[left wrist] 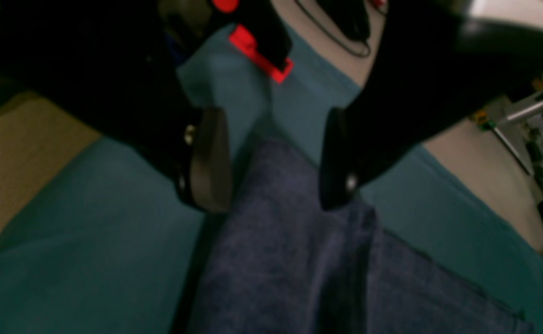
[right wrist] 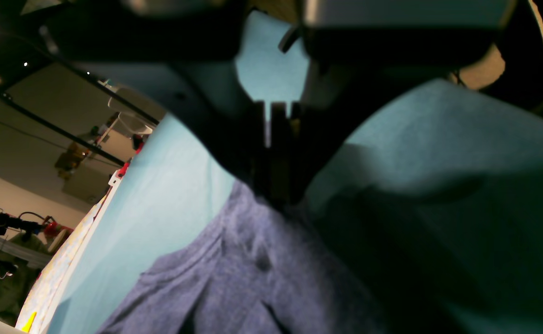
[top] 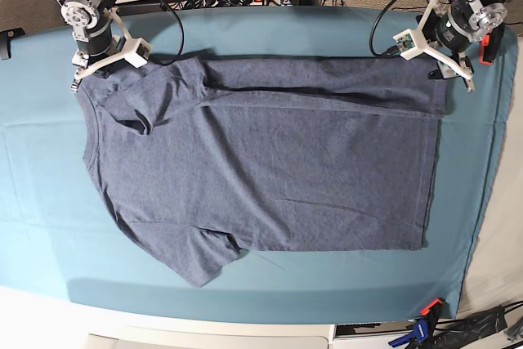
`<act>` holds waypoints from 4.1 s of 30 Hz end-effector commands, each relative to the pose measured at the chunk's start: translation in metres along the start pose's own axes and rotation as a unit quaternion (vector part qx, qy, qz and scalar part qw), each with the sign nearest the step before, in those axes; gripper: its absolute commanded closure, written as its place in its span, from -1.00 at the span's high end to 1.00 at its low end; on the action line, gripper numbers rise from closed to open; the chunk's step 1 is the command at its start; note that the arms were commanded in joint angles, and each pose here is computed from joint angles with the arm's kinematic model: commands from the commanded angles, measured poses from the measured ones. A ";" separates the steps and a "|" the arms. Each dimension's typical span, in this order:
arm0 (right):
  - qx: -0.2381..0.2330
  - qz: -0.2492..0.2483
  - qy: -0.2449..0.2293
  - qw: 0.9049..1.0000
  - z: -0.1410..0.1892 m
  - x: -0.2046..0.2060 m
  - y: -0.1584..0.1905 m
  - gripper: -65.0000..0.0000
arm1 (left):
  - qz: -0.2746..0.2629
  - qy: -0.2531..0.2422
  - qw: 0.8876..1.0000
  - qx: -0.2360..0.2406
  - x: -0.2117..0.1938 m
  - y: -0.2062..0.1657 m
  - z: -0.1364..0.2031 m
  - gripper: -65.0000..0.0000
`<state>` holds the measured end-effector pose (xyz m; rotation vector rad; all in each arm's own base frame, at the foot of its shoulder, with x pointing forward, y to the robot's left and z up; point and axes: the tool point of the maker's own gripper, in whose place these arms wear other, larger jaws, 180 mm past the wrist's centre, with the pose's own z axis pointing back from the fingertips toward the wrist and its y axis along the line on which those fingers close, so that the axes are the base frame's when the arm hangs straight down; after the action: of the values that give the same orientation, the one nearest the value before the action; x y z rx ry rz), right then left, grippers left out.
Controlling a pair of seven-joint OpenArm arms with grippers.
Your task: Fold the T-shirt properly
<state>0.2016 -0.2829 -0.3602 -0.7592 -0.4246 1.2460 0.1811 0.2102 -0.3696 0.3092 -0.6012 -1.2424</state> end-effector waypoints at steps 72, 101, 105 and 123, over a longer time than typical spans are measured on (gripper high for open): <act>0.008 0.050 0.031 0.998 0.026 -0.026 0.039 -1.00 | 0.027 0.051 0.998 -0.007 -0.027 -0.021 0.010 -1.00; 0.032 0.088 0.034 0.995 0.037 -0.039 0.057 -1.00 | 0.023 0.082 0.995 -0.052 -0.042 -0.060 0.025 -1.00; 0.035 0.089 0.032 0.995 0.038 -0.039 0.059 -1.00 | 0.024 0.074 0.996 -0.051 -0.039 -0.060 0.025 -1.00; 0.055 0.079 0.024 0.995 0.039 -0.037 0.067 -0.44 | 0.020 0.074 0.996 -0.054 -0.039 -0.060 0.024 -0.38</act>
<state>0.1133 -0.2964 -0.3848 -0.7060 -0.2436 1.3805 0.1067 0.2287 -0.3975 0.2724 -0.3974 -1.1826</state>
